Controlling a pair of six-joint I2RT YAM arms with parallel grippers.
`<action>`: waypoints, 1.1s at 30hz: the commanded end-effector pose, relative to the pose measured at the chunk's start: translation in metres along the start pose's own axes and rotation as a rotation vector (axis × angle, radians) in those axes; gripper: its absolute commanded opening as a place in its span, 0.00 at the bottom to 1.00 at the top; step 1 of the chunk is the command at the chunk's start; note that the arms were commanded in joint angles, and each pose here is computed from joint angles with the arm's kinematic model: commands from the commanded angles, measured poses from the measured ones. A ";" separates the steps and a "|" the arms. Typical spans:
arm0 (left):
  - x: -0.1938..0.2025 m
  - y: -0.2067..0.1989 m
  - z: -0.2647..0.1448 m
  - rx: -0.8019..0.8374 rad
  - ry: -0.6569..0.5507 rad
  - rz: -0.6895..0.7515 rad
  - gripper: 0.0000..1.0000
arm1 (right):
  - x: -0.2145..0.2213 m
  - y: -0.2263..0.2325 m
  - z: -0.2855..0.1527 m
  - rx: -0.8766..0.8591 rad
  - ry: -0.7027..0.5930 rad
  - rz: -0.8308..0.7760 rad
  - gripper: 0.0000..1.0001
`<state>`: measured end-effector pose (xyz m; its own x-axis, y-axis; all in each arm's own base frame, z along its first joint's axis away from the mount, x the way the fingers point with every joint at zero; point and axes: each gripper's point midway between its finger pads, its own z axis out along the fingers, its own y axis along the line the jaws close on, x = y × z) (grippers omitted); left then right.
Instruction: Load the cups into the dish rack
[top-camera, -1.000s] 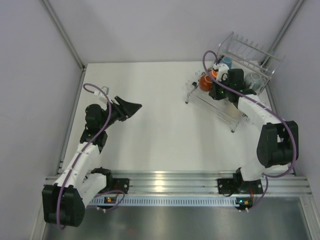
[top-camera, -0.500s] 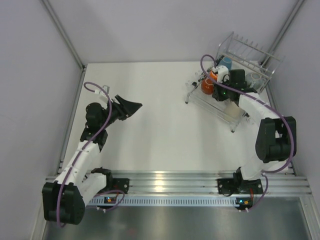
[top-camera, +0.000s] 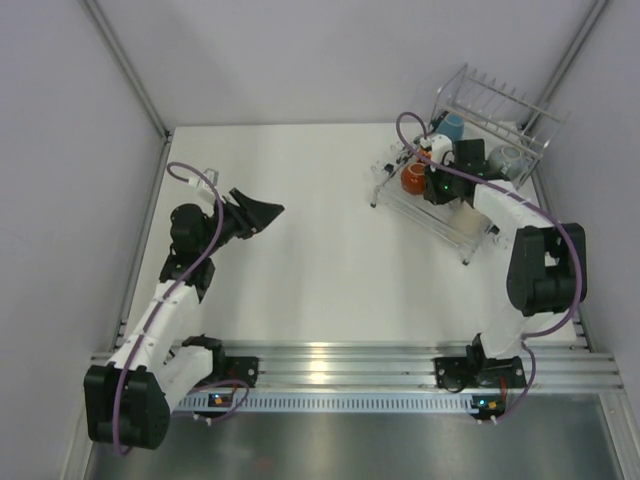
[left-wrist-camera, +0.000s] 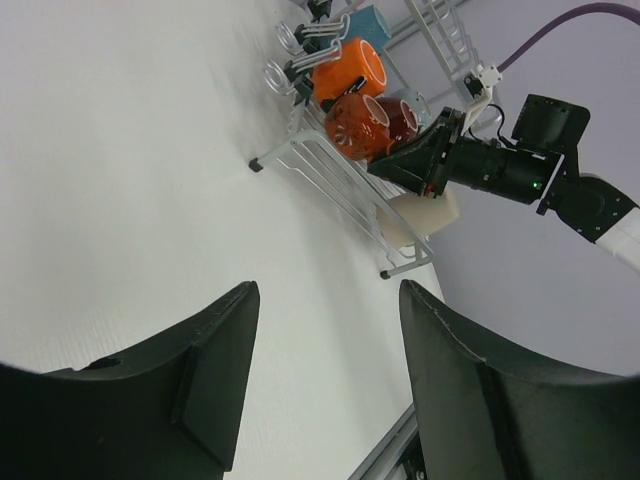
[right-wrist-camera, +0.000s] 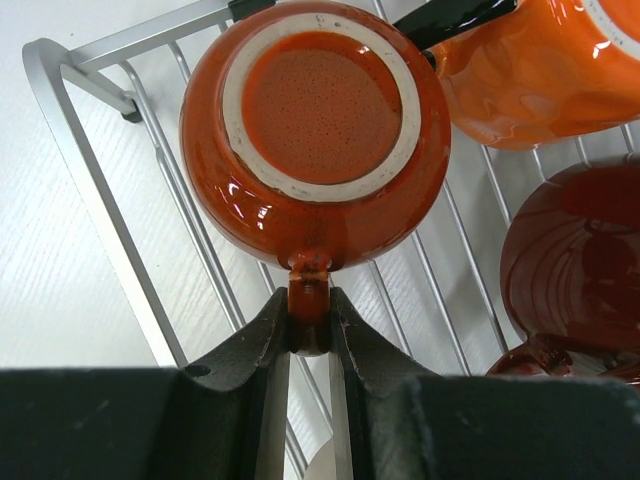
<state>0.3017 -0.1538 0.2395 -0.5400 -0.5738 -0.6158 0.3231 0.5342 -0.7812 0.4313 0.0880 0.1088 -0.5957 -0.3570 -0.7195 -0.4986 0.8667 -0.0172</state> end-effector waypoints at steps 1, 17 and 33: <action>-0.017 -0.018 0.000 0.042 -0.034 0.054 0.64 | -0.045 -0.002 -0.016 0.017 -0.130 -0.073 0.00; -0.021 -0.022 -0.001 0.036 -0.042 0.064 0.64 | -0.027 0.005 0.000 -0.005 -0.020 -0.065 0.00; -0.021 -0.021 -0.002 0.033 -0.044 0.056 0.64 | -0.021 -0.003 -0.006 0.054 0.046 -0.044 0.31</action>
<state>0.3022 -0.1535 0.2435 -0.5445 -0.5709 -0.6145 0.3167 0.5385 -0.7809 0.4321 0.0859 0.1033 -0.6418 -0.4029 -0.6525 -0.4921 0.8690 -0.0526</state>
